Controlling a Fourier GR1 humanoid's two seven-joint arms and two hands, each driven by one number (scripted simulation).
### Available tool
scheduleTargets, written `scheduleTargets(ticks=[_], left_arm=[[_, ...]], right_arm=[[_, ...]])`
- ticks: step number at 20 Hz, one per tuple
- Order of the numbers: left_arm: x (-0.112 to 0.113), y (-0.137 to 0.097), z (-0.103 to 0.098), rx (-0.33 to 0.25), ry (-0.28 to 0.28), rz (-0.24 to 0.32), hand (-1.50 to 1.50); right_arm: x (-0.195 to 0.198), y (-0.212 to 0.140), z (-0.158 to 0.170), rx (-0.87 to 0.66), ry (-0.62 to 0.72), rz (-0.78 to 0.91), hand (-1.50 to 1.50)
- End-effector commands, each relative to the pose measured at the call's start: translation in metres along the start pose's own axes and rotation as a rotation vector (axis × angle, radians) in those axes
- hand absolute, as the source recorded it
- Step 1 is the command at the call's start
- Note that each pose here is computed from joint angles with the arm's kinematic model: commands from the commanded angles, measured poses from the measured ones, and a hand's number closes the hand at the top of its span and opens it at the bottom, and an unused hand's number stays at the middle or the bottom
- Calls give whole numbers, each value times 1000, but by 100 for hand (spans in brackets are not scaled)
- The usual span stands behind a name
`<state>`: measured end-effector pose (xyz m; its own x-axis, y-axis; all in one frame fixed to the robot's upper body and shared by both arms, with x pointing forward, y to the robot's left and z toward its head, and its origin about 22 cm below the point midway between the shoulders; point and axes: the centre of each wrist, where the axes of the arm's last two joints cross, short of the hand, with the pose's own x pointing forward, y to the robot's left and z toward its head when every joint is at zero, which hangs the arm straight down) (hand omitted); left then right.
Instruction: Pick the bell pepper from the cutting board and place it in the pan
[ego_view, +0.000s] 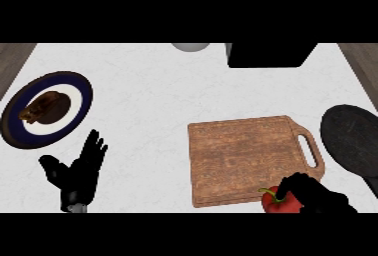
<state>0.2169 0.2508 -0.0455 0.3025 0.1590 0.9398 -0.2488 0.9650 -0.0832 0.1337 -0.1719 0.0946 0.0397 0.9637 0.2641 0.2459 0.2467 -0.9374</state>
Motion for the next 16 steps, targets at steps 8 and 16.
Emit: scheduleTargets(ticks=[8,16], left_arm=[[2,-5,-4,-11,17,15,0],[-5,-8,-3,-10,10,-7,0]], right_arm=[[-45,-38,-46,-103,145,-141,150],[-124,-13,-112,-171,222,-81,150]])
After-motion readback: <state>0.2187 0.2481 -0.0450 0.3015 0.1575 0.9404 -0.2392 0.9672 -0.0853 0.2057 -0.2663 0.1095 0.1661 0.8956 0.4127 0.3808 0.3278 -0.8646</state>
